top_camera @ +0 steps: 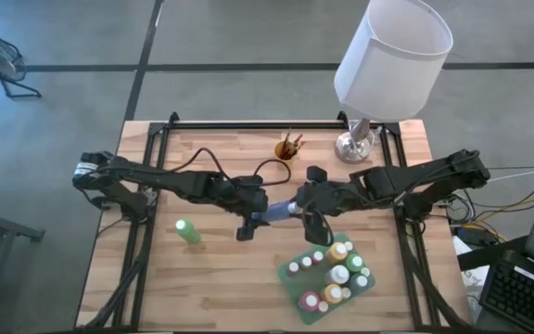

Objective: Pick & Place Paint Supplies
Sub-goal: Put the purple paint bottle into the green bin

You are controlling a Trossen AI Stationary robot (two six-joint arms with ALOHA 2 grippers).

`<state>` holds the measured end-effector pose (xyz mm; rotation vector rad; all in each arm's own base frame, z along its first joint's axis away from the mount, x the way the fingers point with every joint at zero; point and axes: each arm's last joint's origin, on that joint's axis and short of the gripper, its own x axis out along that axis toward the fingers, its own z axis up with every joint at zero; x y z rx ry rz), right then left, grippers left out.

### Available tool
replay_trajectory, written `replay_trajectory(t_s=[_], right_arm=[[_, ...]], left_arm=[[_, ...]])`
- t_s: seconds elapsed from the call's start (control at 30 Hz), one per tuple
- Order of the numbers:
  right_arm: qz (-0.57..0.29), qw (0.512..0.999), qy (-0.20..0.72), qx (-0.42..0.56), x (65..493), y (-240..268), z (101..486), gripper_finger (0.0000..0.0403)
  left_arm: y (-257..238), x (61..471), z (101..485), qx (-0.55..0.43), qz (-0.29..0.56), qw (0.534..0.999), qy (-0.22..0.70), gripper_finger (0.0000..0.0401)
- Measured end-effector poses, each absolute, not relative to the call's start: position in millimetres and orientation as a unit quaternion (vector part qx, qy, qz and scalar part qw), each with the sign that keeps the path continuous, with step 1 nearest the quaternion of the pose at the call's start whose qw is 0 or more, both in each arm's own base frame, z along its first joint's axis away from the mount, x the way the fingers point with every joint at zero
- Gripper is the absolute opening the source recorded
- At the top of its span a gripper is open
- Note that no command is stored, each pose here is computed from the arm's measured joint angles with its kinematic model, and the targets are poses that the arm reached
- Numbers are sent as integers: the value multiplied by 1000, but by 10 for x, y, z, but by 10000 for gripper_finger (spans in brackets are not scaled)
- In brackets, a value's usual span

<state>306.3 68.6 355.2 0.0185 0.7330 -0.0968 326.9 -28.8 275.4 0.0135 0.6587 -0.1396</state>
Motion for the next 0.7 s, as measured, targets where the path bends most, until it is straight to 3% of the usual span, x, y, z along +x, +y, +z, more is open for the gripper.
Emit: replay_trajectory(t_s=[0.3,0.57,0.7], right_arm=[[-38,935,352,7,3074,692,3564,114],[-31,935,354,12,3075,696,3562,116],[-33,935,354,15,3075,696,3561,153]], left_arm=[[-288,3268,2753,9,-69,944,324,217],[-289,3268,2753,8,-70,944,324,217],[-290,3268,2753,10,-72,943,323,217]])
